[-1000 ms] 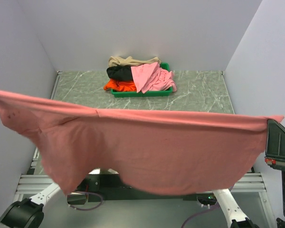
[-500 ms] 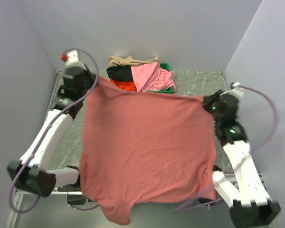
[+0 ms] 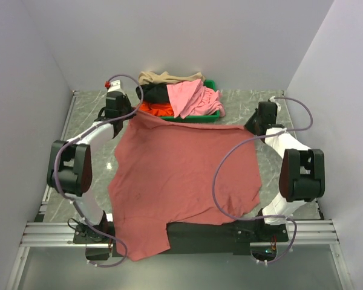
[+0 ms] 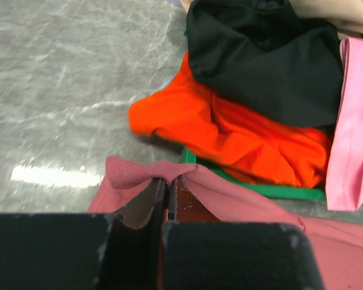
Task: Fold and stack the t-shirts
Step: Flatten the tshirt out, then fold the tshirt
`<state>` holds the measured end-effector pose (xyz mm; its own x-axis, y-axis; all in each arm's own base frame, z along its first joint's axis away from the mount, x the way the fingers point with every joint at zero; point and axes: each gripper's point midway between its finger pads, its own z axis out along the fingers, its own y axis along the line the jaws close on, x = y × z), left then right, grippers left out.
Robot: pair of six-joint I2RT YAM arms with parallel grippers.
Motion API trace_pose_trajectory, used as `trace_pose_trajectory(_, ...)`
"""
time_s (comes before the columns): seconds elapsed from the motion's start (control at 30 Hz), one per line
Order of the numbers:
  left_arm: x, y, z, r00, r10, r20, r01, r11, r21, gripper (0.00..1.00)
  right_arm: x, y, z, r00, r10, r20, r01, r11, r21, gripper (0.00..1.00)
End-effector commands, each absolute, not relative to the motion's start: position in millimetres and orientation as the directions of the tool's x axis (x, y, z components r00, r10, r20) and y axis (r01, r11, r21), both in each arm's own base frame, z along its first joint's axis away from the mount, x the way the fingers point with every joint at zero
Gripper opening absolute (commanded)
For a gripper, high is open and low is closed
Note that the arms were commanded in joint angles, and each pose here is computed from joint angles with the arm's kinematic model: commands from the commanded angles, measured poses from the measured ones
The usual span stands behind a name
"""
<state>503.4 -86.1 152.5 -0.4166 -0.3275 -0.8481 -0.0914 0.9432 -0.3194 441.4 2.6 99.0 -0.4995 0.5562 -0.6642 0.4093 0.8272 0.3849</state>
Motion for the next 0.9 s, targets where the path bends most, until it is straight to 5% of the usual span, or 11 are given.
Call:
trace_pose_trajectory(0.0,535.3,-94.1,203.8,-0.286,-0.357,-0.889,-0.014,0.929,-0.369,0.00,470.4,-2.8,128.0,-0.439,0.521,-0.732,0.356,0.849,0.391,0.00)
trace_pose_trajectory(0.47,462.7,-71.0,212.2,-0.290,-0.428,-0.856,-0.143,0.904,-0.404,0.00,425.8,-8.6,131.3,-0.509,0.513,-0.691,0.412,0.850,0.327,0.00)
trace_pose_trajectory(0.87,351.3,-71.5,144.4,-0.424,-0.551,-0.719,-0.414,0.824,-0.387,0.00,367.7,-3.1,122.7,-0.575,0.542,-0.613,0.455,0.834,0.310,0.00)
